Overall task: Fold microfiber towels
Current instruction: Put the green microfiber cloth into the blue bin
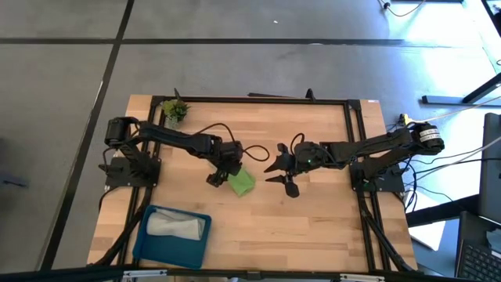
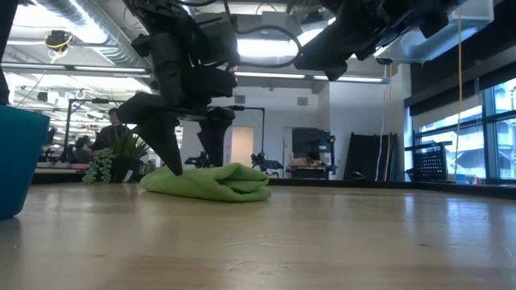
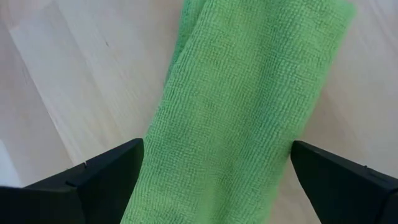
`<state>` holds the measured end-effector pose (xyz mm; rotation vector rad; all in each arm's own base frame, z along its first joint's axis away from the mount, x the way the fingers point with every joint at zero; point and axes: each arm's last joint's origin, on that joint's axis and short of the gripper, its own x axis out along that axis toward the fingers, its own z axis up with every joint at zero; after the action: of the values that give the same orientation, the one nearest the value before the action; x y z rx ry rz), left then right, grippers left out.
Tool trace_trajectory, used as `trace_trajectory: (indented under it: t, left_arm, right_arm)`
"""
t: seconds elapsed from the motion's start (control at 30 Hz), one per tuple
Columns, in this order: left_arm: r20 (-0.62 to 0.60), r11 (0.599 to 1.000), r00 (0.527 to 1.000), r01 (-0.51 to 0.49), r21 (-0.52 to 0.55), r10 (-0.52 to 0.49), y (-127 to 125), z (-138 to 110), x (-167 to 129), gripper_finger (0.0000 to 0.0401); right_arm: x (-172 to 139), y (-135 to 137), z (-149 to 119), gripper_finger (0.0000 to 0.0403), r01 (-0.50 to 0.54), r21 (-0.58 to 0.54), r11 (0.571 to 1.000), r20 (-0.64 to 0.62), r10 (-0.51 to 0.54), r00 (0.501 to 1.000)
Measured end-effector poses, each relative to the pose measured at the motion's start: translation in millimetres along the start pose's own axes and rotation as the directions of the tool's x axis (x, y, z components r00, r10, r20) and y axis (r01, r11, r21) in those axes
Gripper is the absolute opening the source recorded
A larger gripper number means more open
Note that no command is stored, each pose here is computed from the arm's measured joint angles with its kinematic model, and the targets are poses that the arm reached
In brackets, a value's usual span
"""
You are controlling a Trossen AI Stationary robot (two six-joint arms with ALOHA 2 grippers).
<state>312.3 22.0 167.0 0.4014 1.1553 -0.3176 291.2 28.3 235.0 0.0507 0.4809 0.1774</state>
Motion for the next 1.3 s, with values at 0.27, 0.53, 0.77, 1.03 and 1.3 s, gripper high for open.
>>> trace_trajectory:
  t: [0.27,0.53,0.77,1.03,1.3]
  left_arm:
    - [-0.047,1.000,0.999,0.019,-0.005,-0.019,0.8,-3.2,22.3,0.0400]
    - [-0.047,0.997,0.998,0.042,-0.070,-0.046,6.6,-7.2,30.3,0.0399]
    - [-0.038,0.997,0.999,0.020,-0.077,-0.023,8.9,-6.6,30.9,0.0396]
    - [-0.036,0.997,0.999,-0.020,-0.080,0.017,11.0,-5.3,31.4,0.0380]
    - [-0.054,0.996,0.998,-0.046,-0.078,0.042,11.1,-5.5,31.5,0.0313]
  right_arm:
    - [-0.1,0.0,0.2,0.0152,0.000,0.000,1.000,0.002,0.000,1.000]
    - [-0.1,0.0,0.1,0.0152,0.000,-0.001,1.000,0.001,0.000,1.000]
    - [-0.1,0.0,0.1,0.0152,0.000,0.000,1.000,0.001,0.000,1.000]
    - [-0.1,0.0,0.1,0.0152,0.000,-0.001,1.000,0.001,0.000,1.000]
    - [-0.1,-0.1,0.1,0.0152,0.000,0.000,1.000,0.001,0.000,1.000]
